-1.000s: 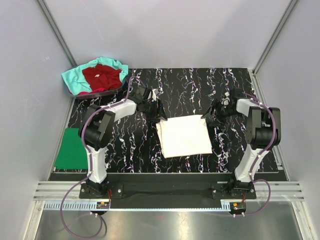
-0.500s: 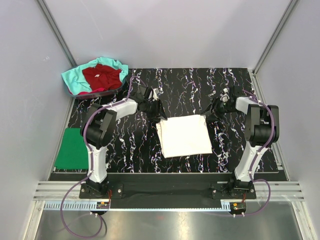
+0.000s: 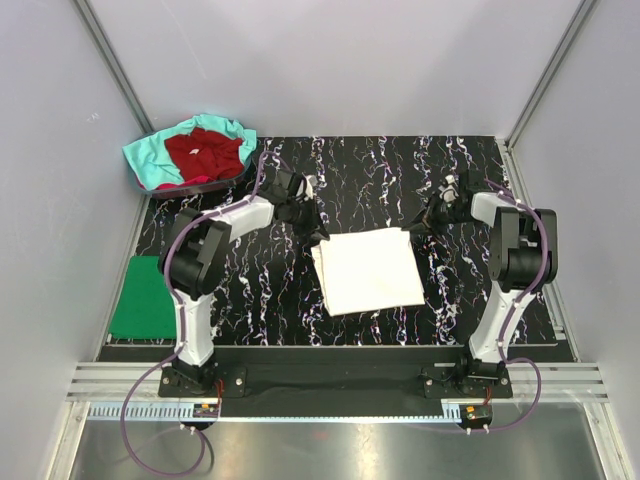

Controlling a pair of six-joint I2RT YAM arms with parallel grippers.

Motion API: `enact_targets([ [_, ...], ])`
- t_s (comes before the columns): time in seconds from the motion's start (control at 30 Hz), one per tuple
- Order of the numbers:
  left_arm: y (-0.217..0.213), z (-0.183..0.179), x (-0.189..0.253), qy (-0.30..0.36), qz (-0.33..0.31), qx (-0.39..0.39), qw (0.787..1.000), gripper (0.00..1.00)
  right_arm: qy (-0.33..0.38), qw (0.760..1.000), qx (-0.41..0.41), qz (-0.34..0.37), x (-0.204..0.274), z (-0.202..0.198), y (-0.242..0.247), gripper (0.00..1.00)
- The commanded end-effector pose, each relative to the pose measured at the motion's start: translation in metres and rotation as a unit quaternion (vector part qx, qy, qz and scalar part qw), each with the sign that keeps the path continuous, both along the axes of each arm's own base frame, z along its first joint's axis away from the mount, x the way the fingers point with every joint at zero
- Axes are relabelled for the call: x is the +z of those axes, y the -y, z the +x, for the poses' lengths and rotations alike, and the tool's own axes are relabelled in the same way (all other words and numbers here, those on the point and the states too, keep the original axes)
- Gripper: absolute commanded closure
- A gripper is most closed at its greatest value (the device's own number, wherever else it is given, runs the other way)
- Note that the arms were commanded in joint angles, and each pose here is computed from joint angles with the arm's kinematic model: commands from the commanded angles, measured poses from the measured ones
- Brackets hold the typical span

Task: Fold and stack the t-shirts
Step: Fold the tshirt

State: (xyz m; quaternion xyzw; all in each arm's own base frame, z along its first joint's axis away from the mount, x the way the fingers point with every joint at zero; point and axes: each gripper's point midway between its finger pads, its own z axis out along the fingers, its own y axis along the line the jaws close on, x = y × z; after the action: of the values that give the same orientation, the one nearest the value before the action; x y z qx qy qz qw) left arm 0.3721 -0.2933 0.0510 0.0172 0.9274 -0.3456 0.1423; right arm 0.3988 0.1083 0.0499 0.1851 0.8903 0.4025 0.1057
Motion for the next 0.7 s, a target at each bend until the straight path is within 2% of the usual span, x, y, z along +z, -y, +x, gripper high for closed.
enact_targets([
  [0.0,0.001,0.005,0.062,0.064,-0.024,0.012,0.998,1.0,0.052,0.999,0.004,0.001,0.053,0.002,-0.002,1.0],
  [0.13,-0.004,-0.008,0.094,0.082,-0.033,0.025,0.996,1.0,0.038,0.999,0.003,0.003,0.059,-0.02,-0.004,1.0],
  [0.4,-0.021,-0.041,0.097,0.052,-0.012,0.054,0.997,1.0,0.039,0.999,0.023,0.014,0.078,-0.049,-0.018,1.0],
  [0.67,-0.027,-0.07,0.118,0.061,-0.014,0.061,0.996,1.0,0.04,0.998,0.036,0.015,0.099,-0.075,-0.026,1.0],
])
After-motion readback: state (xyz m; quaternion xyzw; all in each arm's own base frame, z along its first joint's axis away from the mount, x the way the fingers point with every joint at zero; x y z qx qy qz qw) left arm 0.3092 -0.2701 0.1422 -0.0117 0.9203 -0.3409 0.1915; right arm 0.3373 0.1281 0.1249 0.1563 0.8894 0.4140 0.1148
